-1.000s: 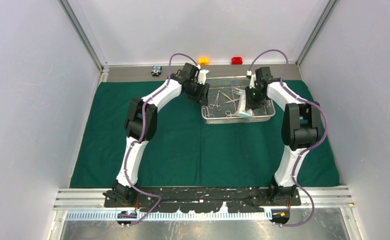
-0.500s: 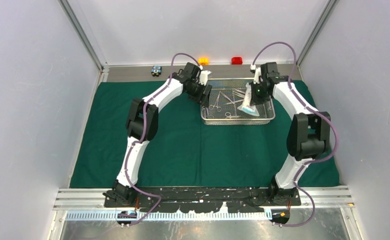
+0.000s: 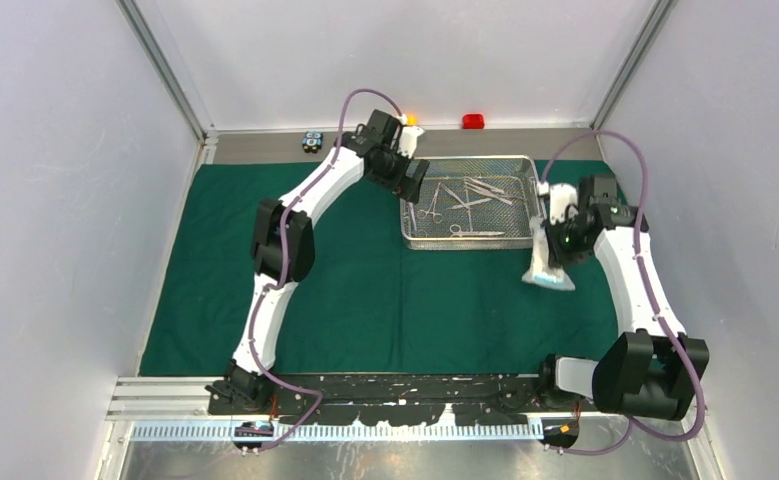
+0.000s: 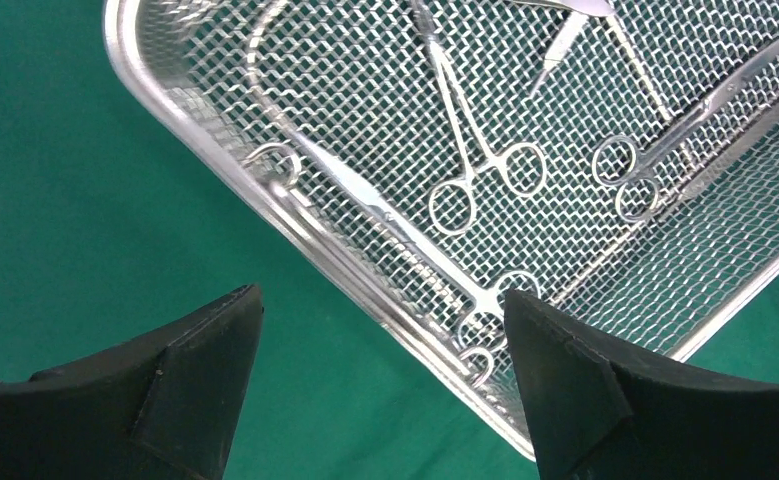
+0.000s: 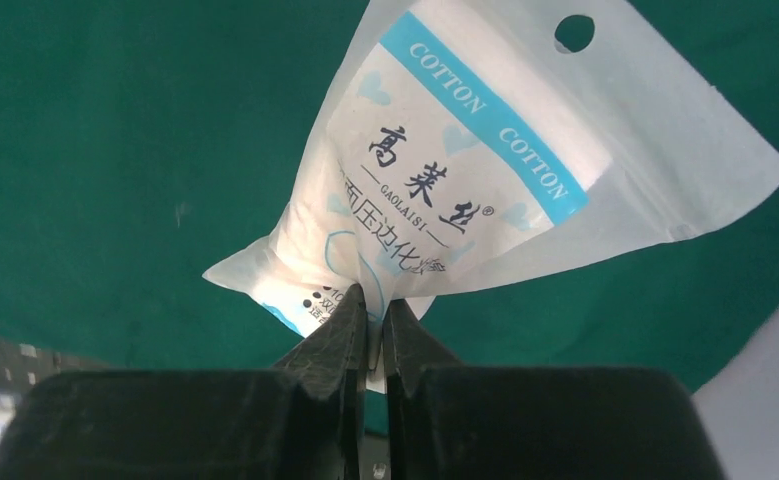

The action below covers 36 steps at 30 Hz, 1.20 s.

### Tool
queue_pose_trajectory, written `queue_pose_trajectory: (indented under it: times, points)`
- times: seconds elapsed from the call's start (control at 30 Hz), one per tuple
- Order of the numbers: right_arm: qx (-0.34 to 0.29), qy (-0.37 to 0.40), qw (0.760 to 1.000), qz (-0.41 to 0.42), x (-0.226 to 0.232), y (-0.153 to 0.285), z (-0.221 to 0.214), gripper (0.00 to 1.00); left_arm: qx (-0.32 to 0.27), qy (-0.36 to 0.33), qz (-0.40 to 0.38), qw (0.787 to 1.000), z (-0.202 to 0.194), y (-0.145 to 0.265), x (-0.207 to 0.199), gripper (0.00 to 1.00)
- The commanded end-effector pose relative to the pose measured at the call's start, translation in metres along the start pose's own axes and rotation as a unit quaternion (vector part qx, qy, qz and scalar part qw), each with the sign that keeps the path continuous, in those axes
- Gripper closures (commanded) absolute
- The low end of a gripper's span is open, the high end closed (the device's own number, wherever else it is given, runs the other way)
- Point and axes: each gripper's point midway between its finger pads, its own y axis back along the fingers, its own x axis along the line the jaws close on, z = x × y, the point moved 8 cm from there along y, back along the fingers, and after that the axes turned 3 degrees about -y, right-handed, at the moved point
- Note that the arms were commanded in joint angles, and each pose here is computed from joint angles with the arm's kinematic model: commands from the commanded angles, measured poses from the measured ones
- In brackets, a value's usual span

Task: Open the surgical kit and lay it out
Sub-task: Pick up the medical item from the container, then place the medical item in the surgical kit.

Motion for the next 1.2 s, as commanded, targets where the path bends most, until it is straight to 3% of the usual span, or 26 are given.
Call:
queue_pose_trajectory:
  times: [0.0, 0.3, 0.47, 0.53, 0.67, 0.73, 0.97, 1.17]
  points:
    - [0.071, 0.062, 0.994, 0.054, 0.011, -0.008, -0.046, 0.88, -0.057, -0.033, 0.053, 0.996, 0.028, 0.062, 0.007, 0.07]
    - [0.138, 0.053, 0.987, 0.067, 0.009, -0.058, -0.073, 0.87, -0.062, -0.071, 0.1, 0.991, 0.019, 0.105, 0.005, 0.05]
    - [0.171, 0.046, 0.981, 0.078, 0.008, -0.071, -0.082, 0.74, -0.058, -0.086, 0.116, 0.988, 0.005, 0.121, 0.002, 0.04]
    - [0.17, 0.046, 0.982, 0.073, 0.008, -0.071, -0.083, 0.59, -0.052, -0.089, 0.122, 0.987, -0.005, 0.124, 0.002, 0.03]
    - [0.135, 0.045, 0.988, 0.051, 0.006, -0.052, -0.07, 0.33, -0.05, -0.105, 0.151, 0.982, -0.013, 0.137, 0.003, 0.0]
    - [0.097, 0.041, 0.994, 0.043, 0.006, -0.035, -0.052, 0.26, -0.055, -0.112, 0.171, 0.977, -0.016, 0.144, 0.005, 0.0]
    - [-0.069, 0.033, 0.996, 0.042, 0.006, 0.006, 0.04, 0.23, -0.05, -0.12, 0.213, 0.968, -0.026, 0.162, 0.007, 0.0]
    - [-0.121, 0.079, 0.989, 0.024, 0.016, -0.027, 0.126, 0.24, -0.031, -0.107, 0.196, 0.974, -0.037, 0.167, 0.001, 0.0]
